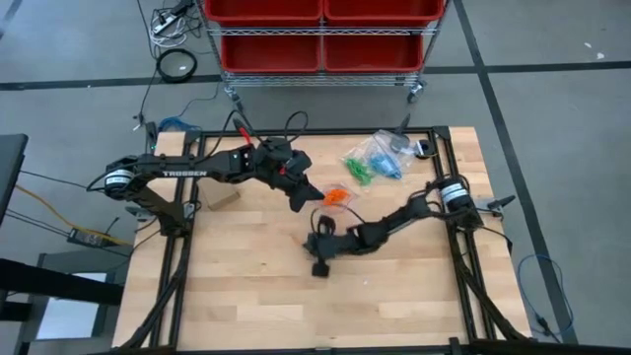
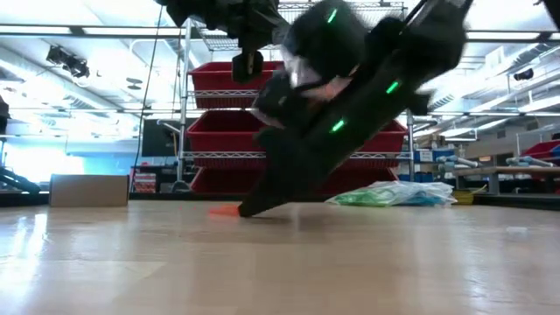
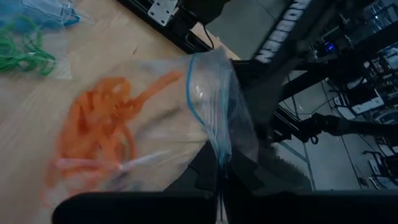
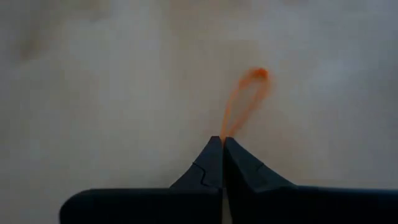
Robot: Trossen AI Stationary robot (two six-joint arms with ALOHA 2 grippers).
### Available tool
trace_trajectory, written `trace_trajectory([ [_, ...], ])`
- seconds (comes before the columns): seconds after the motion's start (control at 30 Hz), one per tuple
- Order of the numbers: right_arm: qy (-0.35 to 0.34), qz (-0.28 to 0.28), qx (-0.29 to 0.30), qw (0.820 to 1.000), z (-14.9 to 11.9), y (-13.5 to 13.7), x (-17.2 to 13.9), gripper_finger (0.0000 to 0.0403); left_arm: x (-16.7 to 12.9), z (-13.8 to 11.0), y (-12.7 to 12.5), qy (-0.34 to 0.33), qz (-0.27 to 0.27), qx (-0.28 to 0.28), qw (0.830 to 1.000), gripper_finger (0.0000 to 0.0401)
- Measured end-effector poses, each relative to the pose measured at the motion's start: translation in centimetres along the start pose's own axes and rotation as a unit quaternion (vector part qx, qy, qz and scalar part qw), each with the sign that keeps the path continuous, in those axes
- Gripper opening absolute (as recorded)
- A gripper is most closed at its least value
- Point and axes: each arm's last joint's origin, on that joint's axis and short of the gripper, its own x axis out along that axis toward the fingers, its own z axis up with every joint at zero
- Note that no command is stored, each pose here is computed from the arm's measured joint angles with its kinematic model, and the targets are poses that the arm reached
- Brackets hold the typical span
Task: Sort rubber bands
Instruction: Put the orange rubber band into the transparent zip bag
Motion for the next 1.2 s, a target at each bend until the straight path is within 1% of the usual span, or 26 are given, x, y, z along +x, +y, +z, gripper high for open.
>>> trace_trajectory([
  [0.1,-0.016,0.015,-0.019,1.0,1.5,1.6,-2.7,0.0,0.0,0.0,0.0,-0.001,0.0,0.0,1.0,0.0017],
  [0.17,-0.039,0.009,-0.021,0.999,2.7,2.5,-4.5,0.0,0.0,0.0,0.0,-0.001,-0.001,0.0,1.0,0.0017],
  [0.3,-0.054,0.005,-0.036,0.998,3.4,4.1,-7.3,0.0,0.0,0.0,0.0,-0.002,-0.001,0.001,1.0,0.0017],
  [0.37,-0.077,0.009,-0.033,0.996,4.1,4.8,-8.9,0.0,0.0,0.0,0.0,-0.001,-0.001,0.001,1.0,0.0017],
  [0.57,-0.129,-0.022,-0.05,0.99,5.8,5.8,-13.3,0.0,0.0,0.0,0.0,-0.001,-0.001,-0.001,1.0,0.0017],
  [0.73,-0.167,-0.064,-0.064,0.982,7.4,5.3,-17.2,0.0,0.0,0.0,0.0,-0.001,-0.001,-0.001,1.0,0.0017],
  [0.9,-0.184,-0.118,-0.065,0.974,8.7,3.5,-20.8,0.0,0.0,0.0,0.0,-0.002,-0.001,-0.001,1.0,0.0017],
  [1.07,-0.186,-0.162,-0.062,0.967,9.4,1.5,-23.3,0.0,0.0,0.0,0.0,-0.002,-0.001,-0.001,1.0,0.0017],
  [1.2,-0.169,-0.178,-0.065,0.967,9.4,0.0,-24.1,0.0,0.0,0.0,0.0,-0.002,-0.001,-0.001,1.0,0.0017],
])
